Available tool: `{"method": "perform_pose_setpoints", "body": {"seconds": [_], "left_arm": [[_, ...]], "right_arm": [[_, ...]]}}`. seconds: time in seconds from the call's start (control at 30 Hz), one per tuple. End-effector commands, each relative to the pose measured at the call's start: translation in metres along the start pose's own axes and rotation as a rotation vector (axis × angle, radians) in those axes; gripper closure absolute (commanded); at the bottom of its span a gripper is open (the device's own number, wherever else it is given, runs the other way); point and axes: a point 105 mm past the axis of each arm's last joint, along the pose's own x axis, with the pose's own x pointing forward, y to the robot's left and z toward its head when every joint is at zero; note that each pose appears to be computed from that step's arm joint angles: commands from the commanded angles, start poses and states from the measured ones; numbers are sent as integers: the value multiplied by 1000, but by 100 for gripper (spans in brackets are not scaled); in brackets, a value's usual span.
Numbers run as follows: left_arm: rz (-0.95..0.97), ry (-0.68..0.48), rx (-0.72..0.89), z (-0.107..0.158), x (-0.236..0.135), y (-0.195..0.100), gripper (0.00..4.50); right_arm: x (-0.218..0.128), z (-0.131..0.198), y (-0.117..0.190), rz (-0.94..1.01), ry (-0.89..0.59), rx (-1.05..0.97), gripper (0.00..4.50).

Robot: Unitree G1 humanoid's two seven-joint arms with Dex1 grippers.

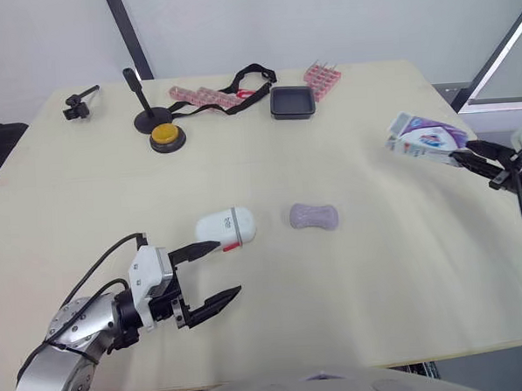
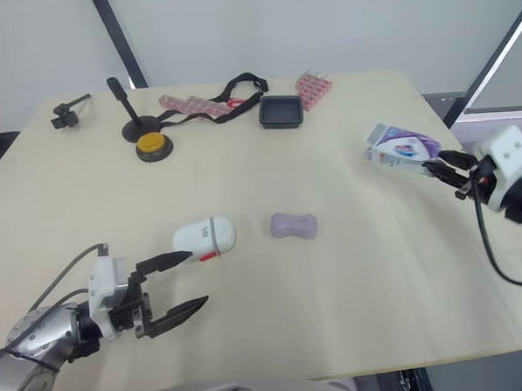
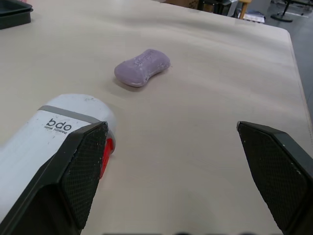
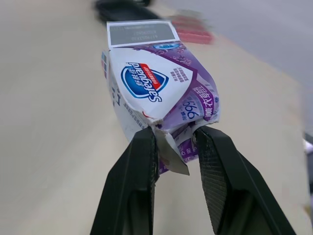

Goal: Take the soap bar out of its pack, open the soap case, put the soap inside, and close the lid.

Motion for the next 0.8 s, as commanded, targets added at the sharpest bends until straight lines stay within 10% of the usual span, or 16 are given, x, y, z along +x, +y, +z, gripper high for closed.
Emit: {"method": "perform_pose_setpoints", "body": {"seconds": [0.03,0.7,0.8], "left_arm": [[8,-13,25,7,-2,4,0],[14,-25,35,6,3,5,0],[15,-28,36,6,4,6,0]], "right_arm": [[-13,-6,-20,-234,-13,40,332],[33,-29,44,-155,56,279,332],[34,-24,51,-109,54,234,233]]}}
